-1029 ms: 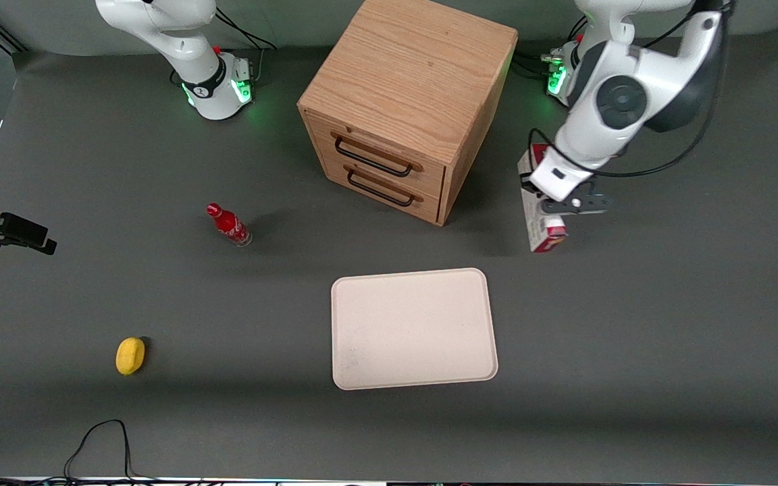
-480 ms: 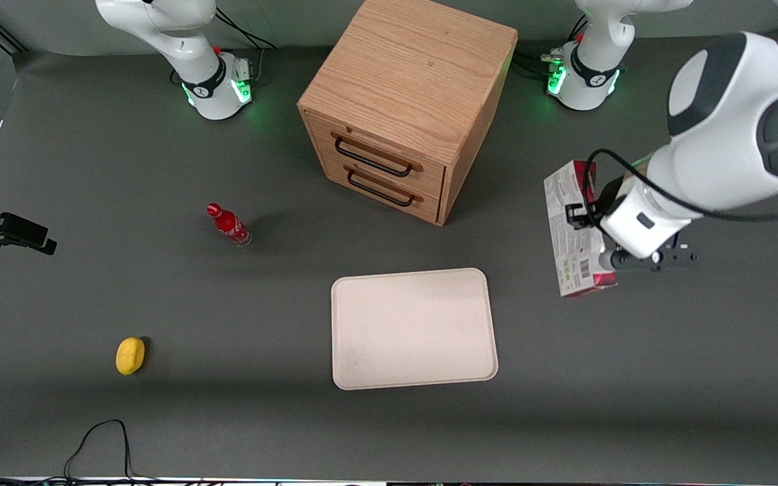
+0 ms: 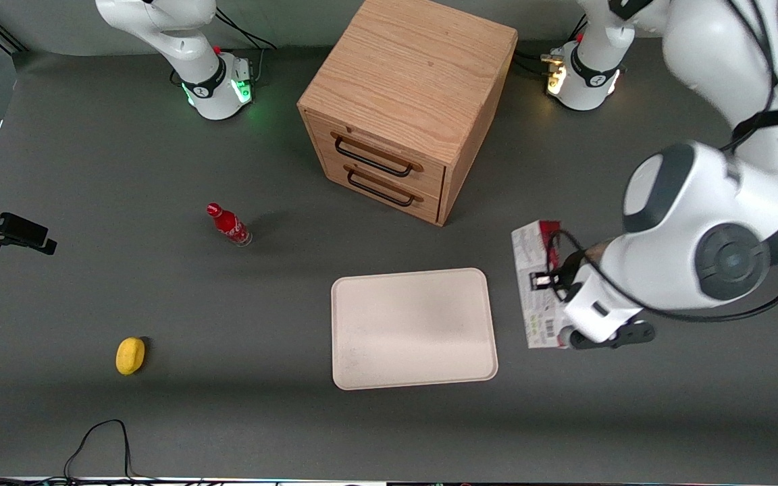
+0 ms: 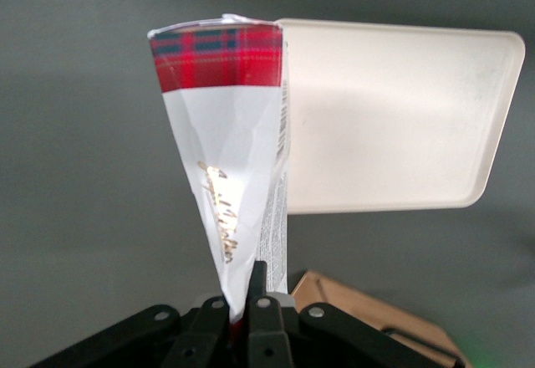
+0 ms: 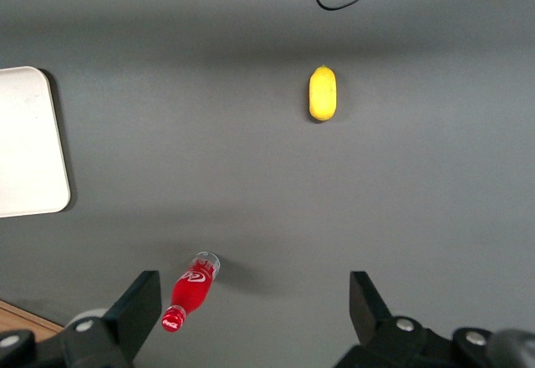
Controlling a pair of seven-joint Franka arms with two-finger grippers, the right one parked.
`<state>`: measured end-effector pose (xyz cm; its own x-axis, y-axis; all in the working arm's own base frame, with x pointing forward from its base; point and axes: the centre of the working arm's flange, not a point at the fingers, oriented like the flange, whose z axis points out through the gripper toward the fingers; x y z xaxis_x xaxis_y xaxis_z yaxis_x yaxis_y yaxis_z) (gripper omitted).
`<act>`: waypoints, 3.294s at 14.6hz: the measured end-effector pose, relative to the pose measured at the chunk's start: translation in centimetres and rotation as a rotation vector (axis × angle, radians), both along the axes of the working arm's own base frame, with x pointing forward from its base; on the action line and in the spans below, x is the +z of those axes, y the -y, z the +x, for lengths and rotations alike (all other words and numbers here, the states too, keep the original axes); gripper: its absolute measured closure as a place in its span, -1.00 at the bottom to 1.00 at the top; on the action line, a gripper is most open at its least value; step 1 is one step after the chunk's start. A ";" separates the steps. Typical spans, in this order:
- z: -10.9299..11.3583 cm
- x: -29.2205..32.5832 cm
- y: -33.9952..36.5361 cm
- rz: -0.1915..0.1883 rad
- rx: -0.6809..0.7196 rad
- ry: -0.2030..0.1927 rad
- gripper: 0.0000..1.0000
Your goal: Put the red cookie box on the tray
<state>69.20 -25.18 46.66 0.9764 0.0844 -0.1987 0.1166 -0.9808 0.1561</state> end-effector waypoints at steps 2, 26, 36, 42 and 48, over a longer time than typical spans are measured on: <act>1.0 -3.5 2.2 -0.003 0.004 0.017 0.94; -1.4 -4.8 3.6 0.200 0.146 0.170 -1.00; -14.2 9.4 -20.0 0.226 0.100 0.148 -1.00; -19.9 12.5 -21.6 0.206 0.008 0.146 -1.00; -20.1 12.1 -21.7 0.204 -0.017 0.137 -1.00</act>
